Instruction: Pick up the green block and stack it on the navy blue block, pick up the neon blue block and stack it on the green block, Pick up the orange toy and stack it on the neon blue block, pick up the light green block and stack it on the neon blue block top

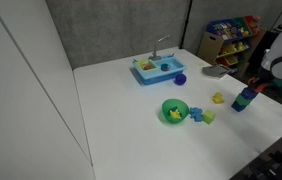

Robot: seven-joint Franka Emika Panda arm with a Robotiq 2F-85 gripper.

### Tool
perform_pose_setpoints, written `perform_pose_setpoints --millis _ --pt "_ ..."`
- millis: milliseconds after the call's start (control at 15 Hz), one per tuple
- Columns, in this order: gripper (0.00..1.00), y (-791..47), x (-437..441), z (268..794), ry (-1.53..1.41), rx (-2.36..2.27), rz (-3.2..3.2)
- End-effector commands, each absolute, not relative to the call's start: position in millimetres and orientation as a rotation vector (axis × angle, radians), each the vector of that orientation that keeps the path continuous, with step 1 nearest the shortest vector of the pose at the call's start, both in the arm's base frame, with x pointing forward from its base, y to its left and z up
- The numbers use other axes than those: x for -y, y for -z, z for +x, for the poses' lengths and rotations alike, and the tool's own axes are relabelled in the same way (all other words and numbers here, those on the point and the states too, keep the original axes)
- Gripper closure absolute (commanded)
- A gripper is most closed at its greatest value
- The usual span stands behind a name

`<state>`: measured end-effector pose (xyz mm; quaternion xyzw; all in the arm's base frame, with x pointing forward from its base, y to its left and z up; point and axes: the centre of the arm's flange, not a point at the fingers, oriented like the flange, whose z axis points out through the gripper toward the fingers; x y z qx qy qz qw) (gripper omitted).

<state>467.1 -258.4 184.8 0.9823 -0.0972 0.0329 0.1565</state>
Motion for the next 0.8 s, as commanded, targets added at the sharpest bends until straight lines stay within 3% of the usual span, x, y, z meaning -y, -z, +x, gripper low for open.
perform_pose_setpoints --millis 0,400,467,600,733 --pt "0.94 -186.9 261.0 469.6 -0.117 0.282 2.782" --pt "0.94 -181.5 260.9 468.4 -0.103 0.279 2.785" --pt "0.64 -181.0 260.7 468.2 -0.101 0.279 2.786" --pt "0.54 -182.2 259.9 467.7 -0.103 0.278 2.786" --pt "0.38 -184.2 258.3 467.6 -0.109 0.275 2.786"
